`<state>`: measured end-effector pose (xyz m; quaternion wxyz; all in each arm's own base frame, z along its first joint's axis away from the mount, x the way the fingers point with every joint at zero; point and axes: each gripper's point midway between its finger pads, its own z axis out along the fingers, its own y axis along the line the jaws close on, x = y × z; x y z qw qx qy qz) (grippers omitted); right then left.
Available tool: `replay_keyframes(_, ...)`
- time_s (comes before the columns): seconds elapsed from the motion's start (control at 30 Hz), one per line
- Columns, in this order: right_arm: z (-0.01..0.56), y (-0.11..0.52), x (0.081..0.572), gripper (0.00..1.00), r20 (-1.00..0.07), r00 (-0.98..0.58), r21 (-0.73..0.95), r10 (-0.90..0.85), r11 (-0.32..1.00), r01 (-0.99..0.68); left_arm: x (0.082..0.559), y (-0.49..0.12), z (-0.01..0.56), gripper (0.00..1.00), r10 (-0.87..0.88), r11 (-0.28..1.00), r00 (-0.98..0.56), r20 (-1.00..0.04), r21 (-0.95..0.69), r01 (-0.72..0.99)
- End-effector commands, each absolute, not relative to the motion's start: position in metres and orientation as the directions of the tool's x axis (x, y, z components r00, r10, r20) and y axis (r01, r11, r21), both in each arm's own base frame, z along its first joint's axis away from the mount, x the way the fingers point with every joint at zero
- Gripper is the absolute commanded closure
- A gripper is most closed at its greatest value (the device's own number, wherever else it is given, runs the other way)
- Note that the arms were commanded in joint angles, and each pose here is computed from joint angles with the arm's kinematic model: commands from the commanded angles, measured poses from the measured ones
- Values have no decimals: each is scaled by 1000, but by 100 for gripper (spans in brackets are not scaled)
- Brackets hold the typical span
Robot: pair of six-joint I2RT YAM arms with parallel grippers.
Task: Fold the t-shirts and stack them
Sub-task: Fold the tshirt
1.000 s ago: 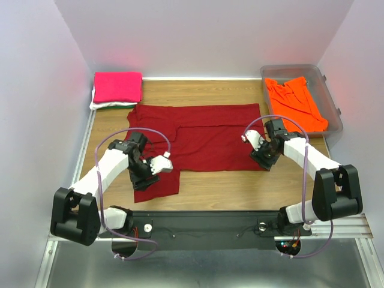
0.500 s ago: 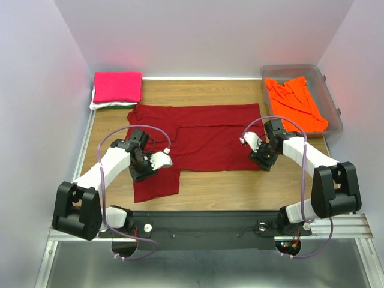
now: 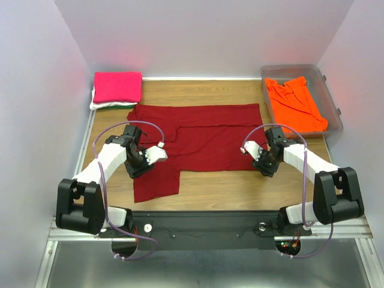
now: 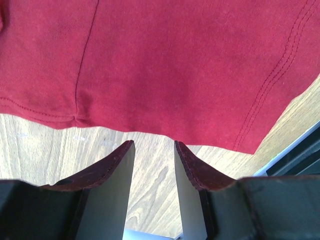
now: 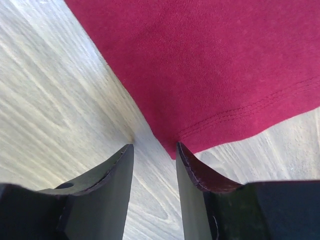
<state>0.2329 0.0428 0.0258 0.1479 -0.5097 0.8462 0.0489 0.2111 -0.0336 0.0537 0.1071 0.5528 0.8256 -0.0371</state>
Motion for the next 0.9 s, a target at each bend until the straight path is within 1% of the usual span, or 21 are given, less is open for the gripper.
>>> replay_keyframes(0.0,20,38,247,55,-294,-417,-124,-860,467,-875,208,-35,47,49,906,376,-359,-225,37,926)
replay_keyframes(0.07,16,37,248,55,-289,-418,-130,-861,468,-874,207,-36,43,46,906,374,-358,-226,31,927)
replay_keyframes(0.2,9,37,246,59,-283,-423,-121,-861,469,-875,202,-35,30,45,908,372,-359,-214,19,928)
replay_keyframes(0.3,6,35,244,67,-272,-426,-120,-863,470,-875,201,-32,21,47,915,366,-358,-187,11,930)
replay_keyframes(0.33,6,34,244,72,-268,-429,-119,-863,472,-874,198,-31,17,47,918,361,-355,-177,1,933)
replay_keyframes(0.4,5,34,243,76,-268,-432,-117,-861,474,-873,189,-30,10,47,926,346,-344,-155,-13,938)
replay_keyframes(0.43,5,34,244,81,-267,-436,-117,-859,478,-870,186,-29,6,47,930,340,-338,-144,-15,940)
replay_keyframes(0.5,5,35,247,88,-265,-450,-112,-853,490,-864,183,-25,1,49,939,324,-321,-122,5,946)
replay_keyframes(0.53,5,34,248,95,-261,-455,-113,-851,495,-862,181,-24,-3,51,940,325,-321,-118,9,946)
replay_keyframes(0.57,7,34,251,99,-266,-461,-116,-847,503,-857,180,-22,-4,58,941,322,-319,-111,18,946)
replay_keyframes(0.63,11,34,254,99,-272,-463,-128,-843,509,-851,181,-21,-2,67,941,322,-318,-113,25,946)
replay_keyframes(0.67,15,35,256,99,-282,-468,-137,-837,518,-844,180,-23,1,79,941,322,-317,-122,22,947)
replay_keyframes(0.73,23,35,261,99,-299,-475,-154,-828,533,-832,185,-25,10,91,941,316,-308,-138,37,948)
replay_keyframes(0.8,31,35,264,99,-311,-478,-170,-821,543,-822,185,-26,20,100,936,324,-315,-156,35,946)
replay_keyframes(0.83,41,35,268,100,-332,-470,-193,-818,547,-815,192,-27,30,100,932,330,-317,-176,50,943)
replay_keyframes(0.87,44,34,268,99,-335,-467,-192,-818,545,-816,188,-26,36,100,927,339,-328,-184,34,940)
